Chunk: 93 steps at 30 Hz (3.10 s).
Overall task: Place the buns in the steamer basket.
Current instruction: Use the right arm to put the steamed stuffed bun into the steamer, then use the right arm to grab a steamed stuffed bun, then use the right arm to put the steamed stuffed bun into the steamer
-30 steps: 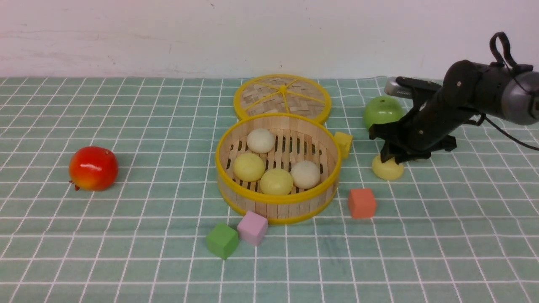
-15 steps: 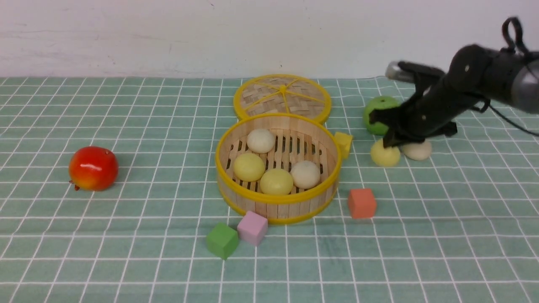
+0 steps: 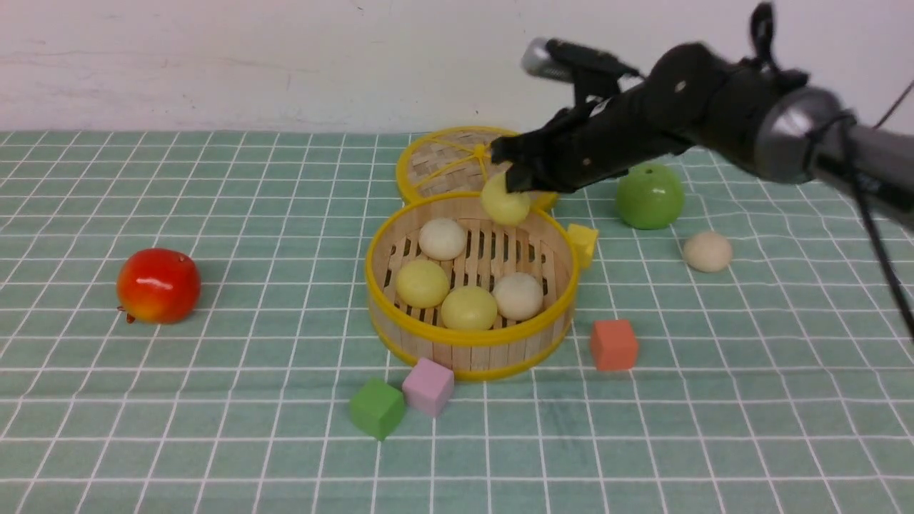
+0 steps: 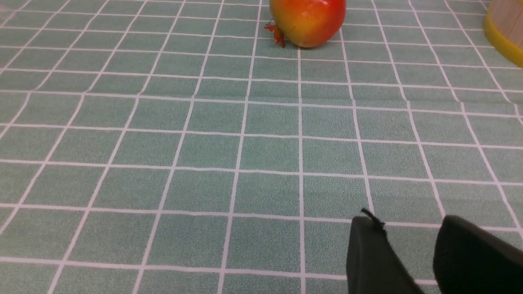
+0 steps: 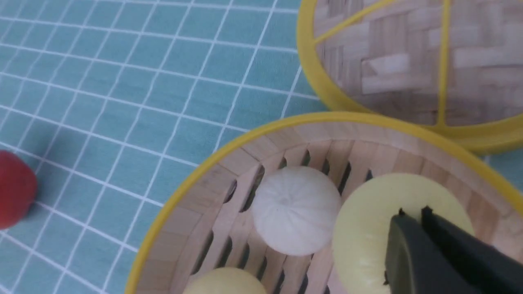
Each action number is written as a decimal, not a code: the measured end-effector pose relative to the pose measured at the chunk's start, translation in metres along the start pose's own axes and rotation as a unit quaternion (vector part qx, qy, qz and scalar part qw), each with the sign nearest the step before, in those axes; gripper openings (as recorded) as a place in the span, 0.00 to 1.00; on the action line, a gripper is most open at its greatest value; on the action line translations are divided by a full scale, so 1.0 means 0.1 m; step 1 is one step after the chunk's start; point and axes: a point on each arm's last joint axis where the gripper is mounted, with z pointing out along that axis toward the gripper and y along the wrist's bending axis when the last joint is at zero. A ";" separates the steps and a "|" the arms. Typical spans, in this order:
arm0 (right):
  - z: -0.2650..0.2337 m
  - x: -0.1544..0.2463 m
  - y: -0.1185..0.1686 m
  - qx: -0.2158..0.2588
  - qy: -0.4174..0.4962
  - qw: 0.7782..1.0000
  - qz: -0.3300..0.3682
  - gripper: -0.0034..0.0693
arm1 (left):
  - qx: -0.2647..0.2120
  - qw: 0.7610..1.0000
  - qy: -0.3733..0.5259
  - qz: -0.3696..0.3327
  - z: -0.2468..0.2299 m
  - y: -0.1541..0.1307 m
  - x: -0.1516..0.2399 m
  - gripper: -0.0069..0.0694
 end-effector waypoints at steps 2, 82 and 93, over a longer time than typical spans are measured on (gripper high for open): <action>0.10 0.05 -0.03 0.003 0.000 1.000 0.003 0.04 | 0.000 1.000 0.000 0.000 0.00 0.00 0.00 0.40; -0.34 -0.04 -1.82 0.240 0.101 0.964 0.050 0.21 | 0.000 1.000 0.000 0.000 0.00 0.00 0.00 0.40; -0.62 -0.25 -1.50 0.212 0.080 0.974 0.030 0.05 | 0.000 1.000 0.000 0.000 0.00 0.00 0.00 0.40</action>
